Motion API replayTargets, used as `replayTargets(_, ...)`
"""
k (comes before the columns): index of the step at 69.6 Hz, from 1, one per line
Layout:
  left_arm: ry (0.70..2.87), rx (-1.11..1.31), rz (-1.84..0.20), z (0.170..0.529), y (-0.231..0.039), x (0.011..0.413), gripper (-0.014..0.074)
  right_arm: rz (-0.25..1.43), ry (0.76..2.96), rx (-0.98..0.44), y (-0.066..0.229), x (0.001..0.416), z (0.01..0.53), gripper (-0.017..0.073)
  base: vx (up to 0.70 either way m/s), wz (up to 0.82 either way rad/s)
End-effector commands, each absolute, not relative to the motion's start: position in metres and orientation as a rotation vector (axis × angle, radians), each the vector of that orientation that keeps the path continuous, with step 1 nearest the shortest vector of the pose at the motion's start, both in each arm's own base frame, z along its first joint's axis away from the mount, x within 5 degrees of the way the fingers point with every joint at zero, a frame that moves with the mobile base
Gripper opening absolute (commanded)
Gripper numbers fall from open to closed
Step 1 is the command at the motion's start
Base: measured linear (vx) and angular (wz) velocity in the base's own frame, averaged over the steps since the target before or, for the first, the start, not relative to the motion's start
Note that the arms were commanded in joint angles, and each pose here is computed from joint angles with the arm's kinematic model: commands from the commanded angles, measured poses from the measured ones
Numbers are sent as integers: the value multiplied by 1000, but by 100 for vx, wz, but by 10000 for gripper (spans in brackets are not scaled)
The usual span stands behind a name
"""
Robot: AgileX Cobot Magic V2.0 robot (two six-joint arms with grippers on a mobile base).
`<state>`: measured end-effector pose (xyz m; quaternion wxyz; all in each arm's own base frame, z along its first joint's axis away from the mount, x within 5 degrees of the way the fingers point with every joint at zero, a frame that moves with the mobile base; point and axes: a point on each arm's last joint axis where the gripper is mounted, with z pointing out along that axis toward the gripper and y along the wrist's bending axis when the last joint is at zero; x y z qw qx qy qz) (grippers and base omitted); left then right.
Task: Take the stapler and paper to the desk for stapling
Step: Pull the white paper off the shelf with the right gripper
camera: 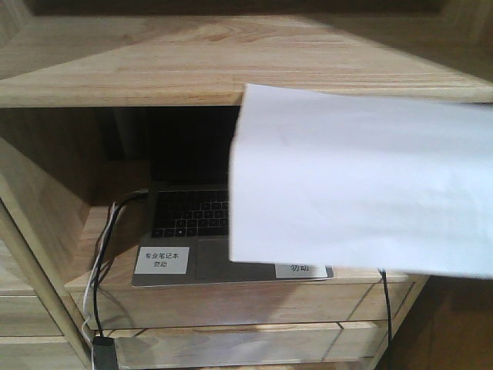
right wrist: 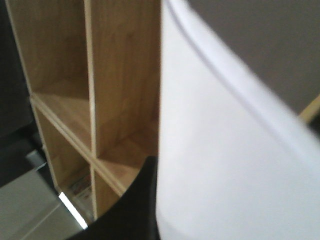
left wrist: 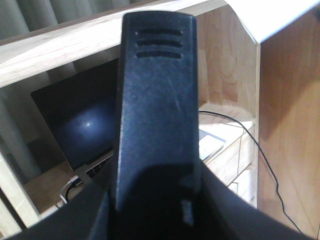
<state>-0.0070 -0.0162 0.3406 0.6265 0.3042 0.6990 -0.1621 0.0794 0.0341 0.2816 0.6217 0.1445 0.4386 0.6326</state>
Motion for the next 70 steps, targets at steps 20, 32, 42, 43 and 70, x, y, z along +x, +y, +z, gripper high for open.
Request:
replayTargets(20,1491,629,-397,360,-16,-6,-7,1371,981,500,22,55,263,-2,0,0)
replayTargets(32,1491,629,-397,360,-16,-6,-7,1391,949,426,25,50,267,-2,0,0)
replayTargets(42,1491,629,-397,360,-16,-6,-7,1400,940,338,29,46,269,-2,0,0)
replayTargets(43,1491,629,-397,360,-16,-6,-7,1401,939,333,29,46,270,-2,0,0)
replayTargets(70,1491,629,-397,360,-16,-6,-7,1399,943,307,31,45,270,-2,0,0)
